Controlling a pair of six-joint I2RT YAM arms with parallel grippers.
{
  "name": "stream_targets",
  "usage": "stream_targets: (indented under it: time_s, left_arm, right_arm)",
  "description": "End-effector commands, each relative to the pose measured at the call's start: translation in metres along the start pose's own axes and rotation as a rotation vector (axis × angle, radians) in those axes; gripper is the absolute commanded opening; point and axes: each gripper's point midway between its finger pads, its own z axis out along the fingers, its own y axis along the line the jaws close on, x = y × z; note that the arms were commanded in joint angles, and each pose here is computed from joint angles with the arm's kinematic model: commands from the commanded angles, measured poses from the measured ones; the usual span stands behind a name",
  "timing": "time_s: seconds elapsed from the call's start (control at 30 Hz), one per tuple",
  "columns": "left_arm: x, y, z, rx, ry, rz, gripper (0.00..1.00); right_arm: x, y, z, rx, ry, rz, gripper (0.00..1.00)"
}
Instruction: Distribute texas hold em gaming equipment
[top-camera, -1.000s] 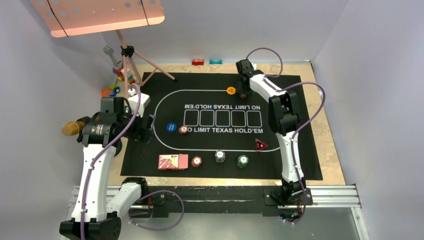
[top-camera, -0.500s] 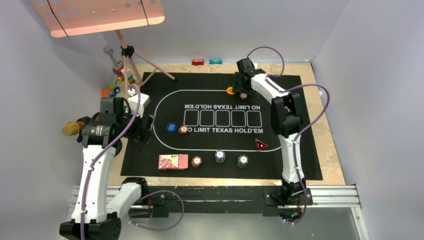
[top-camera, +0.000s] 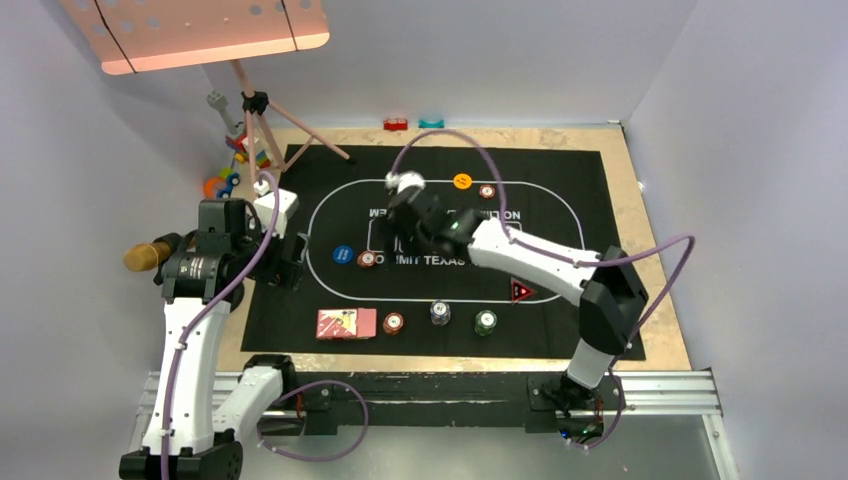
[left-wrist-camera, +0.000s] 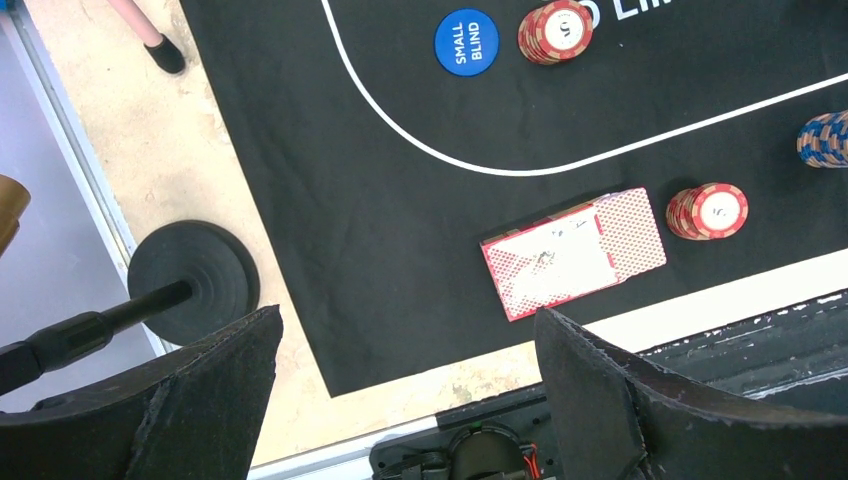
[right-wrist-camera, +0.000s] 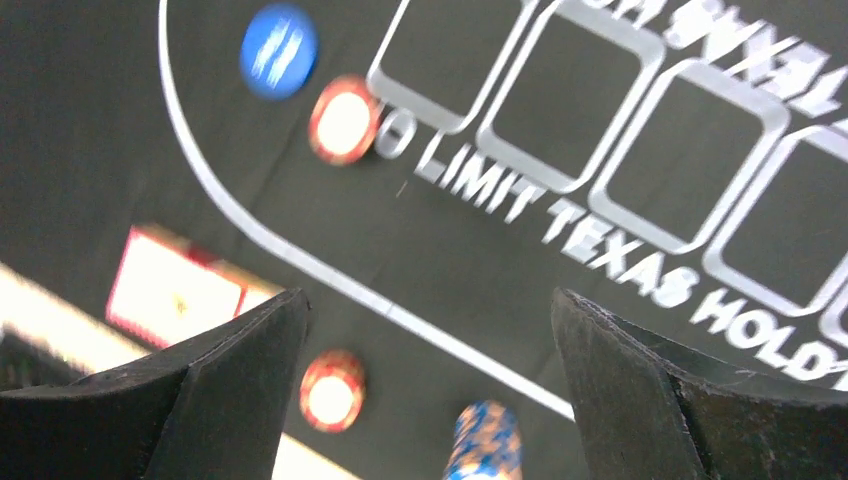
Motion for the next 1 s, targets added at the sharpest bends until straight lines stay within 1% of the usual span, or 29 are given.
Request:
stream_targets:
  time_s: [0.0, 0.1, 0.17, 0.4, 0.57, 0.67, 0.83, 0.97]
  left_arm:
    - [0.001, -0.002, -0.001, 0.003, -0.009, -0.011, 1.0]
    - [0.001, -0.003, -0.003, 0.005, -0.016, -0.012, 1.0]
    - [0.002, -0.003, -0.003, 0.005, -0.018, -0.014, 1.0]
    - [0.005, -0.003, -0.005, -0.003, -0.024, -0.007, 1.0]
    - [0.006, -0.002, -0.005, -0.008, -0.025, -0.003, 1.0]
    - [0.005, -0.002, -0.005, -0.008, -0.027, -0.003, 1.0]
    - [0.006, -0.001, -0.004, -0.015, -0.025, -0.005, 1.0]
    - [0.006, 0.001, -0.003, -0.024, -0.025, -0.002, 1.0]
  right_arm:
    - [0.063, 0.045, -0.01, -0.083, 0.111, -0.074, 0.95]
    - [0.091, 0.076, -0.016, -0.132, 0.157, -0.124, 0.95]
    - [0.109, 0.085, -0.013, -0.129, 0.192, -0.147, 0.95]
    - [0.159, 0.09, -0.002, -0.124, 0.294, -0.196, 0.95]
    - [0.181, 0.088, 0.005, -0.124, 0.343, -0.214, 0.95]
    - [0.19, 0.087, 0.011, -0.12, 0.365, -0.227, 0.91]
    - [0.191, 0.089, 0.014, -0.122, 0.372, -0.249, 0.86]
    - [0.195, 0.089, 0.015, -0.119, 0.392, -0.275, 0.77]
